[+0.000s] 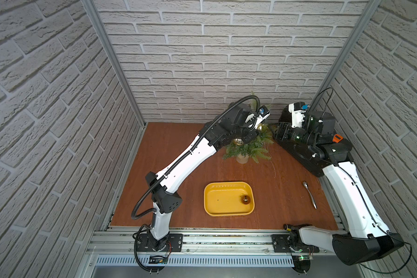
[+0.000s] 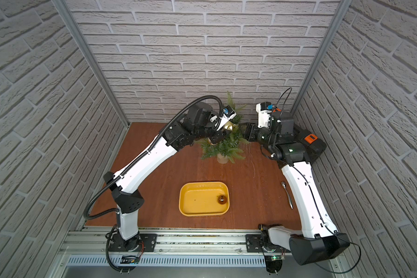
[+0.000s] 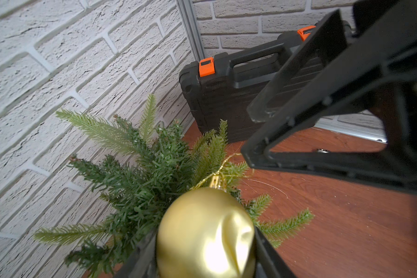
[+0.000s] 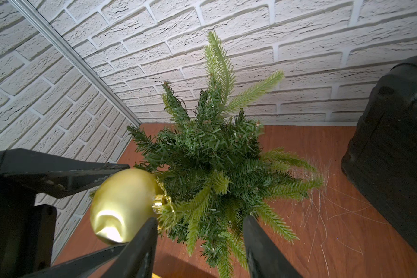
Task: Decorate the small christmas tree with ornaments
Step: Hang an ornament on the christmas tree.
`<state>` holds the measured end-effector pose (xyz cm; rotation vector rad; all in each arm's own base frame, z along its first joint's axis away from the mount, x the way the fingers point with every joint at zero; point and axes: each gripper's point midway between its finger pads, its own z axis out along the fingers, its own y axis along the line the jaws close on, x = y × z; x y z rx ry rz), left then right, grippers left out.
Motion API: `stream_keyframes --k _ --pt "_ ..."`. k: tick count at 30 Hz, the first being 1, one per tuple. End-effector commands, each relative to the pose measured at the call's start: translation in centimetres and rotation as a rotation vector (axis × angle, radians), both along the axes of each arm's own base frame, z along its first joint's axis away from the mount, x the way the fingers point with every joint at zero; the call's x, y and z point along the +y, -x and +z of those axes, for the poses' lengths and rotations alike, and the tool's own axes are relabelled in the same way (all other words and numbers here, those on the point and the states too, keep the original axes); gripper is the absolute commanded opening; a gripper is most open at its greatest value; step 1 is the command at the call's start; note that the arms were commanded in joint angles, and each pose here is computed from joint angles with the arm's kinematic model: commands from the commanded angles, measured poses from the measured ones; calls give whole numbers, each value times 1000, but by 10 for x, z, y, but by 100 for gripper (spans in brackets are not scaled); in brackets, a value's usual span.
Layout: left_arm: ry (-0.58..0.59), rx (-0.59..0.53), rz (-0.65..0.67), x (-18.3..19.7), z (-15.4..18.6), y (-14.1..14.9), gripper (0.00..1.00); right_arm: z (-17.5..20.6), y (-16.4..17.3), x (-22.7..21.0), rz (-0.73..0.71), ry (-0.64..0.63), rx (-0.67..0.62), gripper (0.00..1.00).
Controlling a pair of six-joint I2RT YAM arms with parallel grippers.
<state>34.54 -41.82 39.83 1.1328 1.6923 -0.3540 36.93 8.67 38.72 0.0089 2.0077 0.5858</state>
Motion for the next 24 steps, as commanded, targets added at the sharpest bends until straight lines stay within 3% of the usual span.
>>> stream_keyframes --k 1,17,24 --pt "59 -43 -9 5 26 6 54 10 -3 -4 -16 6 -28 55" --pt "41 -34 -5 6 20 7 55 -9 -15 -2 -12 4 13 50" --pt "61 -32 -31 9 19 16 61 -9 -17 0 -6 -4 11 50"
